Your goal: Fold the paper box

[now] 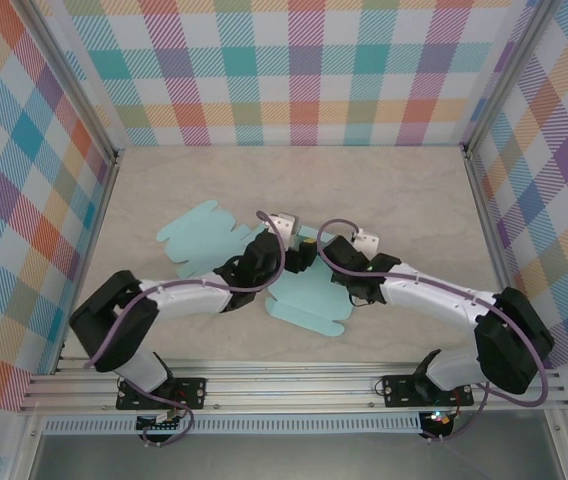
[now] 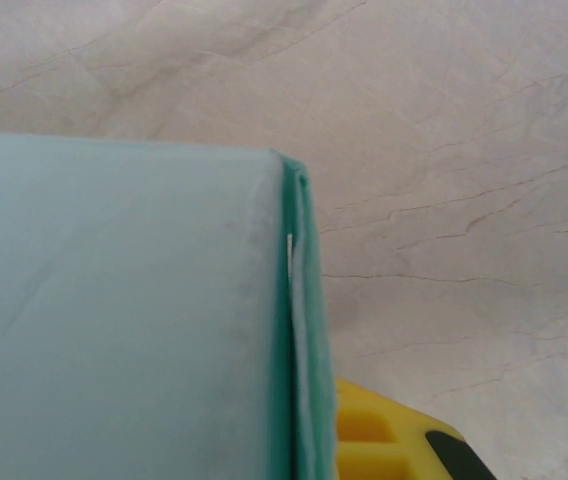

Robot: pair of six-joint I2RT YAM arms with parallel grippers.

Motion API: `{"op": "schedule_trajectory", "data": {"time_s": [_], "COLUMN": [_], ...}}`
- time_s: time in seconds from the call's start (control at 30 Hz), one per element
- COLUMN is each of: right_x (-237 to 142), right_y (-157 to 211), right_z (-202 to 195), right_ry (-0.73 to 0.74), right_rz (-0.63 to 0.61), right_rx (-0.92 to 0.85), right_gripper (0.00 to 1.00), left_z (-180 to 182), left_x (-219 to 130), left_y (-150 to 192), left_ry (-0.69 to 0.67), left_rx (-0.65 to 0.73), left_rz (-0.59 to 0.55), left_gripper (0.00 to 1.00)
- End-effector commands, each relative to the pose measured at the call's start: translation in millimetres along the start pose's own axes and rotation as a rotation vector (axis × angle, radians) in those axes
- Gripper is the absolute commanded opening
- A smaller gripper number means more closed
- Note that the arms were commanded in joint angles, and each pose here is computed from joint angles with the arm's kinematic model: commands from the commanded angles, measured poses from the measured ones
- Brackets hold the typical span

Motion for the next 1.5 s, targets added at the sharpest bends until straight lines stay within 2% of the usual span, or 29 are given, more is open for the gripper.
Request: {"op": "schedule_trajectory", "data": {"time_s": [0.0, 0.1, 0.2, 0.4, 0.67, 0.93, 1.17, 1.47], "right_x": [-14.9, -20.0, -24.6, -25.0, 3.8, 35.4, 81.3, 117.3], "right_y": [-9.2, -9.5, -9.9, -19.5, -19.3, -31.7, -38.3, -40.4], "right_z": [-12.5, -17.3, -20.8, -30.4, -32.9, -25.3, -29.9, -27.5], "right_ry": [0.047, 0.036, 0.011, -0.016, 0.0, 0.123, 0.341, 0.549], "right_rz": [0.01, 0.076, 0.18, 0.418, 0.675, 0.733, 0.735, 0.645], "right_rx": [-0.043, -0.074, -0.111, -0.153, -0.182, -0.266, -0.336, -0.446], "right_gripper": [0.0, 0.0, 0.0, 0.0, 0.0, 0.02, 0.03, 0.0], "left_z": [-9.4, -7.3, -2.1, 17.8, 32.6, 46.0, 53.7, 58.9], "left_x": [-25.7, -45.8, -63.2, -83.4, -72.7, -65.9, -64.1, -63.8], "left_y": [-10.6, -17.7, -28.9, -48.0, -49.3, -46.7, -43.2, -40.1], "left_ry": [0.118, 0.136, 0.122, 0.056, 0.091, 0.125, 0.135, 0.134], "left_rx": [-0.058, -0.094, -0.106, -0.137, -0.222, -0.295, -0.321, -0.331], "left_rz": [0.006, 0.013, 0.017, 0.025, 0.061, 0.06, 0.053, 0.047], "left_gripper": [0.83, 0.89, 1.0, 1.0, 1.0, 1.0, 1.0, 1.0]}}
Point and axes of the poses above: each hand's point on the last joint's axis, 136 mm out from that joint toward the fingers, its own x axis out along the fingers, its own z axis along the line the jaws close on, y = z × x, the point moved 4 cm from there along -x, back along the fingers, and after that the axes turned 14 degrees about x, right-handed, at the moved point
